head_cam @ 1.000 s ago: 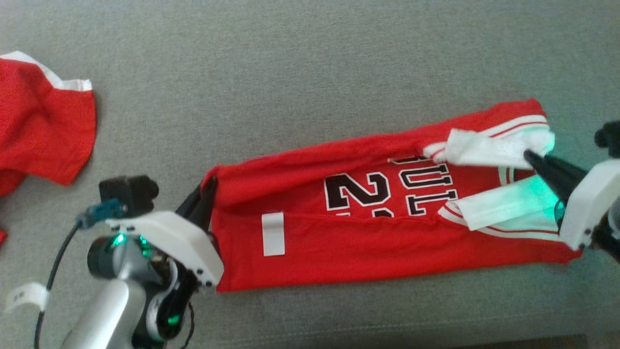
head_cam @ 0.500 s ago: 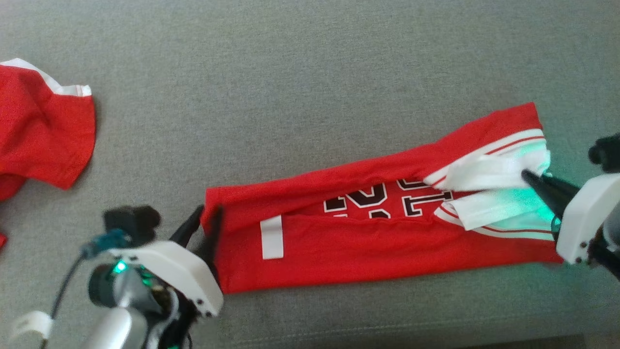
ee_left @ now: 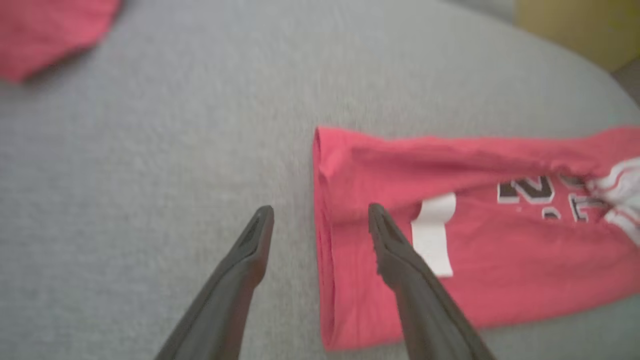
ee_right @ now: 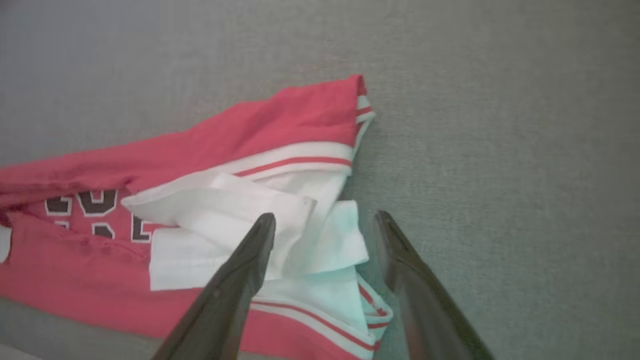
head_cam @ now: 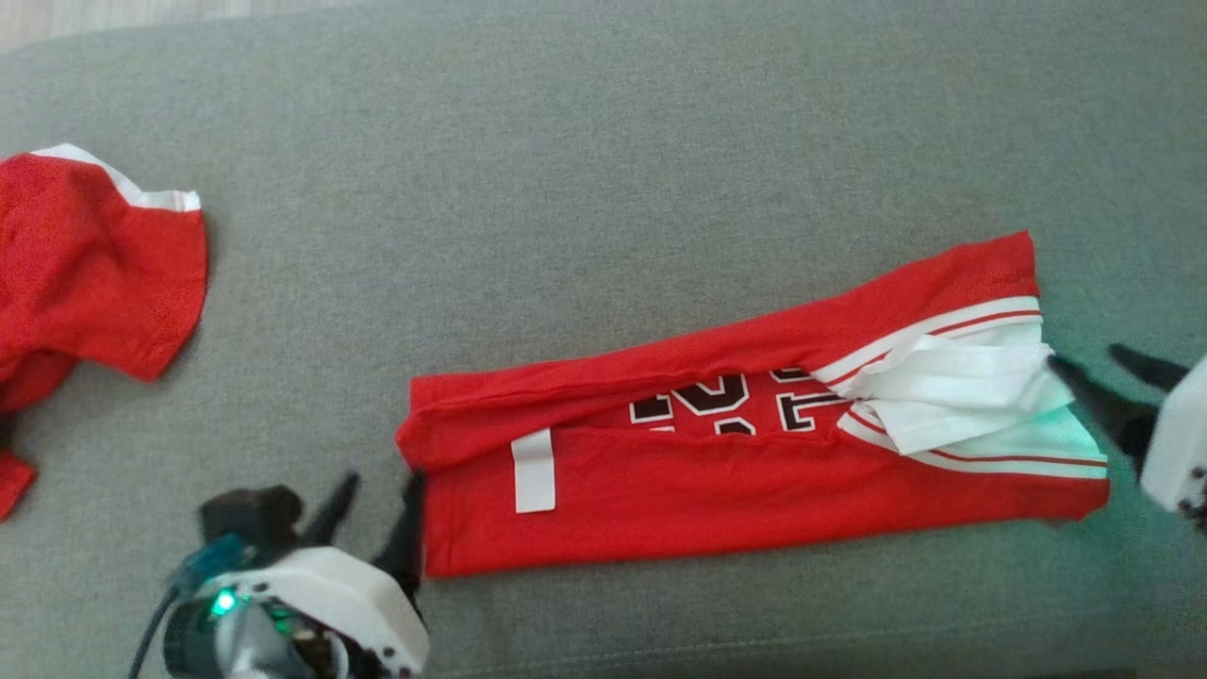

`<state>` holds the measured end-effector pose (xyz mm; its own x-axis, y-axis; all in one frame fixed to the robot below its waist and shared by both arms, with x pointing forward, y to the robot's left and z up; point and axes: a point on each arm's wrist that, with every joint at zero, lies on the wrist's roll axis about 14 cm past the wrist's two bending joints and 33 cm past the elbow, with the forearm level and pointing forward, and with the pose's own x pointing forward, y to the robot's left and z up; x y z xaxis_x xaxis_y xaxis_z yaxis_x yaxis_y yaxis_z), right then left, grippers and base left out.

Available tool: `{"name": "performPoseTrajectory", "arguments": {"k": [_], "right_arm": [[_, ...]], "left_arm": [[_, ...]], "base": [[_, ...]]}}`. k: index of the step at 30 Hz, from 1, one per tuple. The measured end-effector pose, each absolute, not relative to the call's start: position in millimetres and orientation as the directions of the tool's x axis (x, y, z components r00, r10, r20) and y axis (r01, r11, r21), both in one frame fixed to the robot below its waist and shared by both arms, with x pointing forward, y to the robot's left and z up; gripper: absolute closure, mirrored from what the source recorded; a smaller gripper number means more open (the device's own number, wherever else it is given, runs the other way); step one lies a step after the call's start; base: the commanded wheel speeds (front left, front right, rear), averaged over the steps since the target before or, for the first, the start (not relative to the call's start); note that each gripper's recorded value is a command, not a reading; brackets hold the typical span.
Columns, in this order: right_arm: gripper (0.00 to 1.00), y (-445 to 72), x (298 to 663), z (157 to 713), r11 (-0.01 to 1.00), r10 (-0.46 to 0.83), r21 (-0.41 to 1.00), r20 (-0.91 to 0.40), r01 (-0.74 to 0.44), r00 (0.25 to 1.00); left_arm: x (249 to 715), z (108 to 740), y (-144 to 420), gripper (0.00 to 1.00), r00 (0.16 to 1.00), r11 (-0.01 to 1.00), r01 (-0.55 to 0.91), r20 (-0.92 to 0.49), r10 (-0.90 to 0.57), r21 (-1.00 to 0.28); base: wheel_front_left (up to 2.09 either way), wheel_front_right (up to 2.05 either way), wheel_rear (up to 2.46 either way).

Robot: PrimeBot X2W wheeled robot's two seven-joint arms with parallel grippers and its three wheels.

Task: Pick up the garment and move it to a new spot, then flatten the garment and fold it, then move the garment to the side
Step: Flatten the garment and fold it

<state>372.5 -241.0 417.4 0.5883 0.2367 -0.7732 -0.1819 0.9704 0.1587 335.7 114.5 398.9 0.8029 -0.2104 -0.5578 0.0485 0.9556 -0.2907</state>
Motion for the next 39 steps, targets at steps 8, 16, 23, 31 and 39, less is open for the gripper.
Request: {"name": "performPoseTrajectory", "arguments": {"k": [8,16,23,31,39], "right_arm": [[0.00,-236.8,380.6,399.3,0.971,0.199,0.237,-0.788,-0.012,0.583],[0.00,-231.7,394.7,373.0,0.985,0.132,0.168,-0.851,0.026,0.509],[0.00,-222.5,389.9,363.0,0.991,0.134,0.125,-0.894,-0.050,0.428],[0.00,-240.8,383.3,363.9,0.995,0.100,0.097,-0.903,-0.029,0.419],[0.00,-236.6,381.8,356.6,0.994,0.112,0.105,-0.915,-0.039,0.387]], "left_arm": [[355.6,439.4,127.0,0.00,0.954,0.968,-0.014,-0.294,-0.062,-0.252],[353.0,436.8,118.0,0.00,0.976,0.975,-0.019,-0.215,-0.030,-0.221],[343.6,433.1,107.0,0.00,0.974,0.969,-0.011,-0.222,-0.046,-0.247],[339.2,437.4,114.6,0.00,0.979,0.971,-0.037,-0.203,-0.012,-0.236],[339.3,435.7,119.4,0.00,0.980,0.971,-0.036,-0.199,-0.011,-0.235]], "base": [[0.00,0.00,0.00],[0.00,0.00,0.00],[0.00,0.00,0.00],[0.00,0.00,0.00],[0.00,0.00,0.00]]}}
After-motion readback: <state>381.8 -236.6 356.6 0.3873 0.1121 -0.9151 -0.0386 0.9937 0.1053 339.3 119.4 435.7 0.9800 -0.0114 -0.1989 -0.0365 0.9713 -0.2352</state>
